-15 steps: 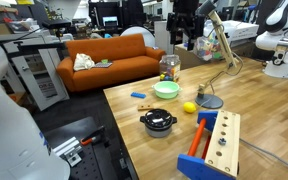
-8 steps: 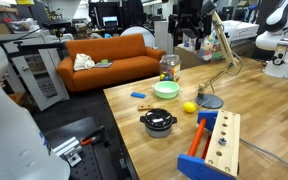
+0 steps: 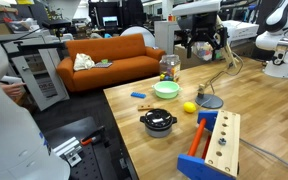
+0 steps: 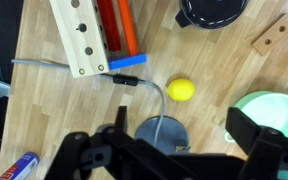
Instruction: Turn off the desk lamp switch
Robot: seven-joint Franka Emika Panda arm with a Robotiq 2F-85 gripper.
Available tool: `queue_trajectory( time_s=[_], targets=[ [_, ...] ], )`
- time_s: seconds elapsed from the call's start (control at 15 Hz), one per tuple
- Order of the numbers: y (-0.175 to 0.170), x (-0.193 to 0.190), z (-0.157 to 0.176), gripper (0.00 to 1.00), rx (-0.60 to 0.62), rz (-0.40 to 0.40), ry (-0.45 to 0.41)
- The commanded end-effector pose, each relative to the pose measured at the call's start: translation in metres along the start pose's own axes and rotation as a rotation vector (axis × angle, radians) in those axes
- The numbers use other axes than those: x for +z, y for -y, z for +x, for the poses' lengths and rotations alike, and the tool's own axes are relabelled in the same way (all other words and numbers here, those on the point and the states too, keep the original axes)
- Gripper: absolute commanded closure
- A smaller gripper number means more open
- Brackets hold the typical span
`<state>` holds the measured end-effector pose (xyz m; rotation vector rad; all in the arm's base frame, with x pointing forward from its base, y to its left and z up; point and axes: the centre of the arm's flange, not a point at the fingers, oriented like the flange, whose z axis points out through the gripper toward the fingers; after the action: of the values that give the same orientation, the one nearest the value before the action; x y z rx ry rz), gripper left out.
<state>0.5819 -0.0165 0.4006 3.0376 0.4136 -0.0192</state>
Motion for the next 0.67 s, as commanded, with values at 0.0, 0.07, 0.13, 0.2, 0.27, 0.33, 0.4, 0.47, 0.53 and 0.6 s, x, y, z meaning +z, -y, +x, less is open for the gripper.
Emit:
queue_trajectory(
  time_s=[0.0, 0.07, 0.13, 0.2, 0.27, 0.33, 0.4, 0.47, 0.53, 0.6],
  targets=[
    [-0.016, 0.012, 0.030, 0.00, 0.029, 0.001, 0.018],
    [-0.006, 0.012, 0.014, 0.00, 0.010, 0.000, 0.010],
    [-0.010, 0.017, 0.019, 0.00, 0.015, 0.000, 0.014],
    [-0.012, 0.019, 0.022, 0.00, 0.018, 0.000, 0.014],
    [-0.012, 0.019, 0.024, 0.00, 0.019, -0.001, 0.013],
    [-0.012, 0.018, 0.024, 0.00, 0.019, -0.002, 0.011],
    [-0.013, 0.017, 0.025, 0.00, 0.019, -0.002, 0.009],
    [-0.013, 0.017, 0.025, 0.00, 0.019, -0.002, 0.009],
    [-0.013, 0.017, 0.025, 0.00, 0.020, -0.002, 0.009],
    [-0.013, 0.017, 0.025, 0.00, 0.020, -0.002, 0.009]
  ],
)
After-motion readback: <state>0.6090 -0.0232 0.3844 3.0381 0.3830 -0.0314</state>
